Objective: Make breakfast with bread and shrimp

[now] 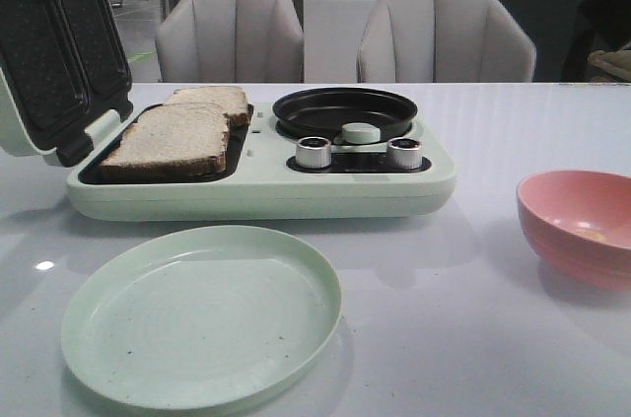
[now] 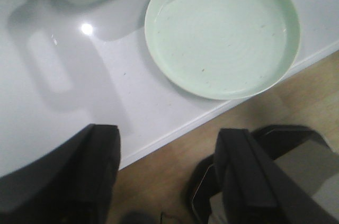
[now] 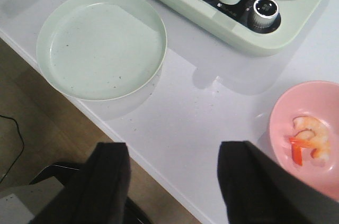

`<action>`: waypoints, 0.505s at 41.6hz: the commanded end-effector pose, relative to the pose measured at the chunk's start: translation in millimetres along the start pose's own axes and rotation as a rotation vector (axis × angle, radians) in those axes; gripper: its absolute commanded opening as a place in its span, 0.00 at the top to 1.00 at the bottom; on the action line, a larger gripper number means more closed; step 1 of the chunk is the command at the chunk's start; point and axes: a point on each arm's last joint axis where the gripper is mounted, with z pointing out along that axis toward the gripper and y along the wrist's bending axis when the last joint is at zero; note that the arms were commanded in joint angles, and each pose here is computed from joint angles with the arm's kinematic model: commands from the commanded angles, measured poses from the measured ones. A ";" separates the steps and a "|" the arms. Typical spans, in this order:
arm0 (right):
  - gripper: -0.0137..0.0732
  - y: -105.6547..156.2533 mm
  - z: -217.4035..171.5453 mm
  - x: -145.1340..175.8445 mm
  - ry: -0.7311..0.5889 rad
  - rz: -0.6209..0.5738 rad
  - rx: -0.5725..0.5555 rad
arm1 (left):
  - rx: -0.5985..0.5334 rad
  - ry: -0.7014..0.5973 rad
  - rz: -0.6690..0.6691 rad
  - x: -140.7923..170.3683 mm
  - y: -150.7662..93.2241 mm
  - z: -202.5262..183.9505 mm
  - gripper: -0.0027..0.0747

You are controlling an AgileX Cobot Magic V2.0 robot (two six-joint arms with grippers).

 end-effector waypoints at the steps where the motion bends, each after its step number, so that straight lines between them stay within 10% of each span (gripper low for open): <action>1: 0.30 0.1 -8.1 -12.5 -0.103 0.005 -0.002 | -0.067 0.034 -0.018 -21.0 9.3 6.1 0.55; 8: 0.30 0.1 -8.1 -12.4 -0.103 0.005 -0.002 | -0.158 0.095 -0.178 -33.8 45.7 25.5 0.85; 21: 0.30 0.1 -8.1 -12.4 -0.103 0.005 -0.002 | -0.232 -0.063 -0.453 -44.2 129.6 19.1 0.83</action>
